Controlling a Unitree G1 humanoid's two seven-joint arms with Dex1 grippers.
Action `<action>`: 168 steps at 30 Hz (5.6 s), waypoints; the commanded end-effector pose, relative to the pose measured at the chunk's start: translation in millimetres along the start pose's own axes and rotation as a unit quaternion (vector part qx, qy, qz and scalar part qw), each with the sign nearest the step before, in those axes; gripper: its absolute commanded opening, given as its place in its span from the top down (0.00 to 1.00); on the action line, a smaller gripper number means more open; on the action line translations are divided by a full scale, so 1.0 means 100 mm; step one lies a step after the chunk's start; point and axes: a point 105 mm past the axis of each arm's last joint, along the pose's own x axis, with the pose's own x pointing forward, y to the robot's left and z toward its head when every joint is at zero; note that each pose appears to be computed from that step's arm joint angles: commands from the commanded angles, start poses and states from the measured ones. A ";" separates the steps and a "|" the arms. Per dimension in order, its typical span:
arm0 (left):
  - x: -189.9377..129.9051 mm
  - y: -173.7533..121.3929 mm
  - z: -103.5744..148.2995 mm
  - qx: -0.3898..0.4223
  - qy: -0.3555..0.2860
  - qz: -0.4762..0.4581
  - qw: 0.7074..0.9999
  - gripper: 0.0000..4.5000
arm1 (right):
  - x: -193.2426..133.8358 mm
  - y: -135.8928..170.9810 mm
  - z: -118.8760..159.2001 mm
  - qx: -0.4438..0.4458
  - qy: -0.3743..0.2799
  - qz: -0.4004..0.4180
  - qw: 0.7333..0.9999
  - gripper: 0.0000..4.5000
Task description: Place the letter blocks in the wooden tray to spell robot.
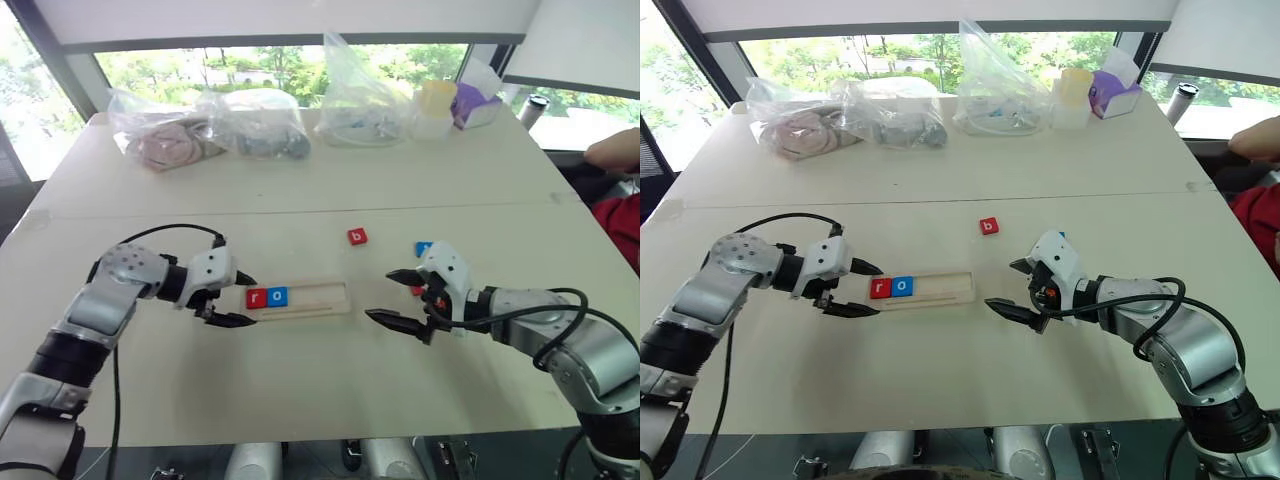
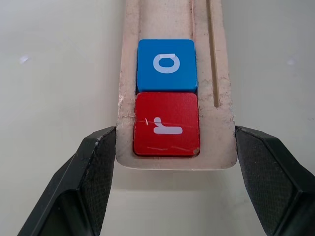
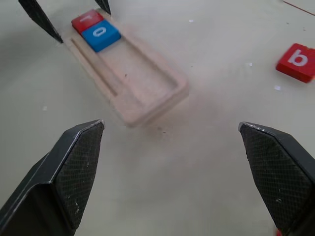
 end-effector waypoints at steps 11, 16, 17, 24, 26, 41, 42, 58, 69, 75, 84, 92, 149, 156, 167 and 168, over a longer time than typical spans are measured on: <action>0.14 0.17 -0.13 0.034 0.022 -0.026 0.999 0.01 | -0.08 0.03 0.07 -0.007 -0.020 -0.032 0.999 0.00; 0.11 0.22 -0.09 0.033 0.014 0.007 0.999 0.01 | -0.02 -0.09 0.11 0.005 -0.036 -0.064 0.997 0.00; 0.08 0.21 -0.08 0.028 0.014 0.008 0.999 0.01 | 0.00 -0.15 0.15 0.015 -0.049 -0.080 0.995 0.00; -0.19 0.19 0.00 -0.003 0.010 0.024 1.000 0.01 | 0.30 -0.51 0.37 0.076 -0.089 -0.165 0.979 0.00; -0.36 0.22 0.02 -0.014 0.017 0.046 0.999 0.01 | 0.49 -0.66 0.42 0.116 -0.085 -0.205 0.968 0.00; -1.00 0.19 0.21 -0.111 -0.048 0.250 0.961 0.00 | 1.26 -0.83 0.22 0.140 0.009 -0.299 0.944 0.17; -0.98 0.18 0.21 -0.114 -0.051 0.255 0.959 0.00 | 1.27 -0.83 0.23 0.134 0.009 -0.300 0.944 0.28; -0.56 0.10 0.40 -0.110 -0.092 0.203 0.969 0.00 | 0.16 -0.63 0.54 0.094 -0.074 -0.361 0.925 0.74; -0.44 0.21 0.36 -0.110 -0.091 0.176 0.974 0.00 | -0.09 -0.10 -0.09 0.202 0.014 -0.387 0.899 0.74; -0.39 0.24 0.37 -0.108 -0.095 0.169 0.975 0.00 | -0.17 -0.14 -0.35 0.234 0.054 -0.432 0.869 0.74; -0.36 0.22 0.34 -0.110 -0.093 0.172 0.975 0.00 | -0.24 -0.26 -0.47 0.235 0.083 -0.458 0.853 0.39; -0.36 0.22 0.31 -0.115 -0.092 0.174 0.974 0.00 | -0.51 -0.45 -0.26 0.179 0.044 -0.489 0.853 0.01; -0.70 -0.14 0.32 -0.142 -0.051 0.119 0.981 0.00 | -0.67 -0.74 -0.50 -0.096 0.092 0.018 0.991 0.21; -0.68 -0.14 0.31 -0.142 -0.049 0.120 0.981 0.00 | -0.67 -0.83 -0.68 -0.114 0.116 -0.005 0.987 0.21; -0.70 -0.14 0.26 -0.144 -0.040 0.129 0.980 0.00 | -0.66 -0.87 -0.72 -0.118 0.105 -0.010 0.987 0.74; -0.72 -0.14 0.24 -0.146 -0.038 0.131 0.980 0.00 | -0.65 -0.87 -0.68 -0.123 0.101 -0.011 0.987 0.74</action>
